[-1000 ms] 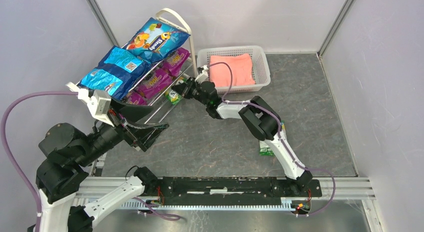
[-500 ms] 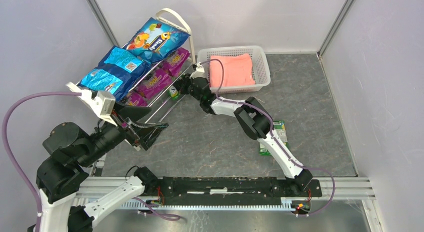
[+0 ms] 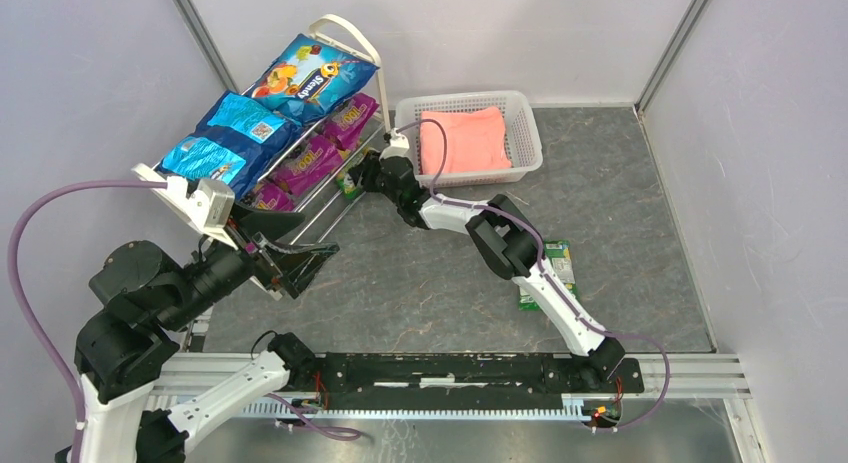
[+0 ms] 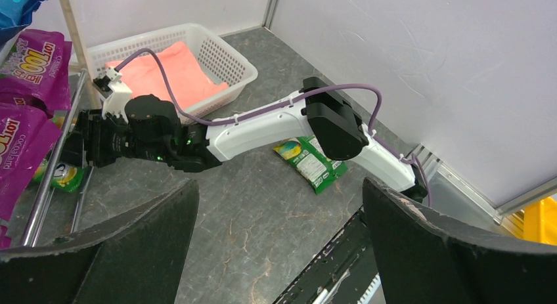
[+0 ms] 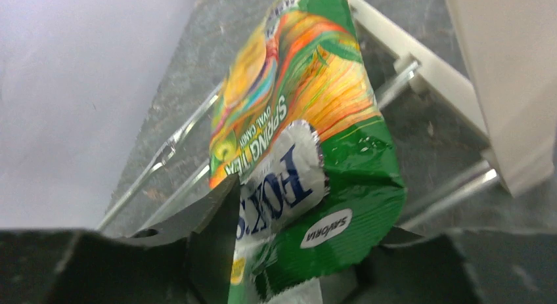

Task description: Place and organize the candy bags onto the shelf

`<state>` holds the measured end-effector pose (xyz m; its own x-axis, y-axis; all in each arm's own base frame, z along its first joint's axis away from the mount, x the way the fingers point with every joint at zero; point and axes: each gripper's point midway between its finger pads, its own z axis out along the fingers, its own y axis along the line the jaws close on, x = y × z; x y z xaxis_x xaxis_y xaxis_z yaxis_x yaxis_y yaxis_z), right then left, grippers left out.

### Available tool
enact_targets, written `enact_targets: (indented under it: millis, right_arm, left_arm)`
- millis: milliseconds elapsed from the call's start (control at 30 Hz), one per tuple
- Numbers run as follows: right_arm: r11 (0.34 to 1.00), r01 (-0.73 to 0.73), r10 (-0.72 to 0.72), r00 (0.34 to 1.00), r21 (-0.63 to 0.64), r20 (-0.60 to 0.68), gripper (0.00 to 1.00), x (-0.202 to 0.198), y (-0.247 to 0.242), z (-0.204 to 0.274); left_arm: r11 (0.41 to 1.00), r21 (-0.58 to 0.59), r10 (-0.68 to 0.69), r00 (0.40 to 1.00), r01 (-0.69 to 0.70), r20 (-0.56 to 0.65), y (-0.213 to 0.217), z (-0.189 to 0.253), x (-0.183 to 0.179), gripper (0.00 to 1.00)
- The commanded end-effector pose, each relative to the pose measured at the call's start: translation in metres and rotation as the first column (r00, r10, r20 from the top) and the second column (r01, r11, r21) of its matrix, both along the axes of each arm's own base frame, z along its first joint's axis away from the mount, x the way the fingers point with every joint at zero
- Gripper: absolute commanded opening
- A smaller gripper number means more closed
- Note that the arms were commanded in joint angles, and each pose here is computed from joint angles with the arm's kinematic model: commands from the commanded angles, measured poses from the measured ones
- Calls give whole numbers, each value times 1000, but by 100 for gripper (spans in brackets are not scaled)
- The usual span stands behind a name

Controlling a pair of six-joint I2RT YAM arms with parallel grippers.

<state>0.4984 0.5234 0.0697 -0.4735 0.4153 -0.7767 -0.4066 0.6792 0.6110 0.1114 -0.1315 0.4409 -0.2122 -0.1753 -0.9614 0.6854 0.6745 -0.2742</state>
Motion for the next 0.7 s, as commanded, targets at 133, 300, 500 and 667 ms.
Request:
enact_targets:
  millis: [133,300,500,667]
  right_arm:
    - [997,45,-44,999,57,-26,57,-18,-24,54]
    - [997,56,-55,998,59,-20,57,-24,-33,59]
    - [993,115,-115,993,2,1,38,-13,-40,42]
    - [991,115,-110,992,-66,66,27,-2,-35,33]
  left_arm:
    - [1000,-18,-23,1000,23,-2,-8,6,2,100]
    - [1000,-19,-23,1000,23,-8,-8,4,2,100]
    - [1000,-14,-28,1000,28,-10,-10,3,3,100]
    - [1000,0,-26,1000,26,-14,-10,0,4,100]
